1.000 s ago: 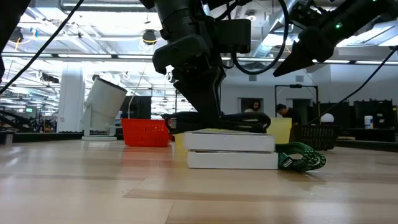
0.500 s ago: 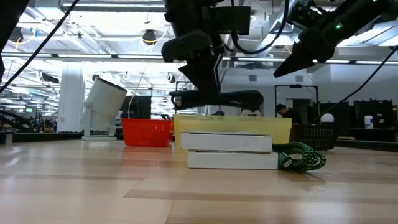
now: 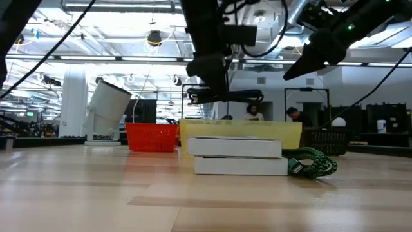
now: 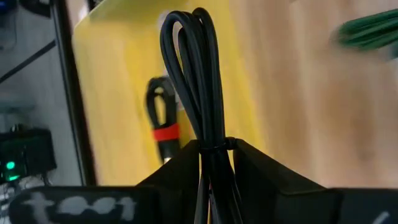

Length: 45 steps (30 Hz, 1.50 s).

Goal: Pick and place items into bin
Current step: Put the black charger cable into the yellow bin, then put the green charger cable into the yellow bin

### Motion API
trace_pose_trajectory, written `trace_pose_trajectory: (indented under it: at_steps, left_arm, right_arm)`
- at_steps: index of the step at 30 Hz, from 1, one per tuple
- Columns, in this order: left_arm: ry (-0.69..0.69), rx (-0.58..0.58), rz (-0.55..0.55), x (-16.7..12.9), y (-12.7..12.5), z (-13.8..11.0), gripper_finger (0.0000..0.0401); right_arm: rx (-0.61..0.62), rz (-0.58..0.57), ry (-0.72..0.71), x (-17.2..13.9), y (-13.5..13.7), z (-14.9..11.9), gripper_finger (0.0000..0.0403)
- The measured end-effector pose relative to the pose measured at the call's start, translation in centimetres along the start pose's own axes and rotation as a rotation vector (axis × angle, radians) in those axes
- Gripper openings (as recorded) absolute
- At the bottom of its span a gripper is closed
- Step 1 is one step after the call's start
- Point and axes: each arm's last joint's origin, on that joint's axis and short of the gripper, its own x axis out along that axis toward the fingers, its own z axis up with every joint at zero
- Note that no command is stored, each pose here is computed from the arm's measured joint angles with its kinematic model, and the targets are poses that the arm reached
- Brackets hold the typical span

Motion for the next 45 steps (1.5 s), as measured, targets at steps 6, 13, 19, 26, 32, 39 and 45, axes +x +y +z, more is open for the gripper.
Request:
trace_pose_trajectory:
  at_steps: [6, 13, 19, 26, 32, 39, 45]
  left_arm:
    - [0.049, -0.034, 0.018, 1.9, 3.7, -1.3, 0.0080]
    - [0.058, -0.101, -0.044, 3.9, 7.3, -2.9, 0.0080]
    - [0.043, -0.120, -0.106, 4.9, 9.4, -4.0, 0.0080]
    - [-0.001, -0.113, -0.128, 5.5, 10.7, -4.4, 0.0080]
    - [-0.026, -0.112, -0.164, 5.9, 11.6, -4.9, 0.0098]
    - [-0.037, -0.130, -0.180, 6.0, 12.0, -5.1, 0.0150]
    - [-0.036, -0.152, -0.184, 5.7, 11.2, -4.6, 0.0183]
  right_arm:
    - [-0.004, 0.000, 0.006, 0.0, 0.0, -0.1, 0.0078]
    - [-0.004, 0.000, 0.006, 0.0, 0.0, -0.1, 0.0078]
    - [-0.004, 0.000, 0.006, 0.0, 0.0, -0.1, 0.0078]
    - [-0.004, 0.000, 0.006, 0.0, 0.0, -0.1, 0.0078]
    - [-0.003, 0.000, 0.006, 0.0, 0.0, -0.1, 0.0078]
    - [-0.001, 0.001, 0.006, 0.0, 0.0, -0.1, 0.0078]
    - [-0.002, 0.001, 0.006, 0.0, 0.0, -0.1, 0.0078]
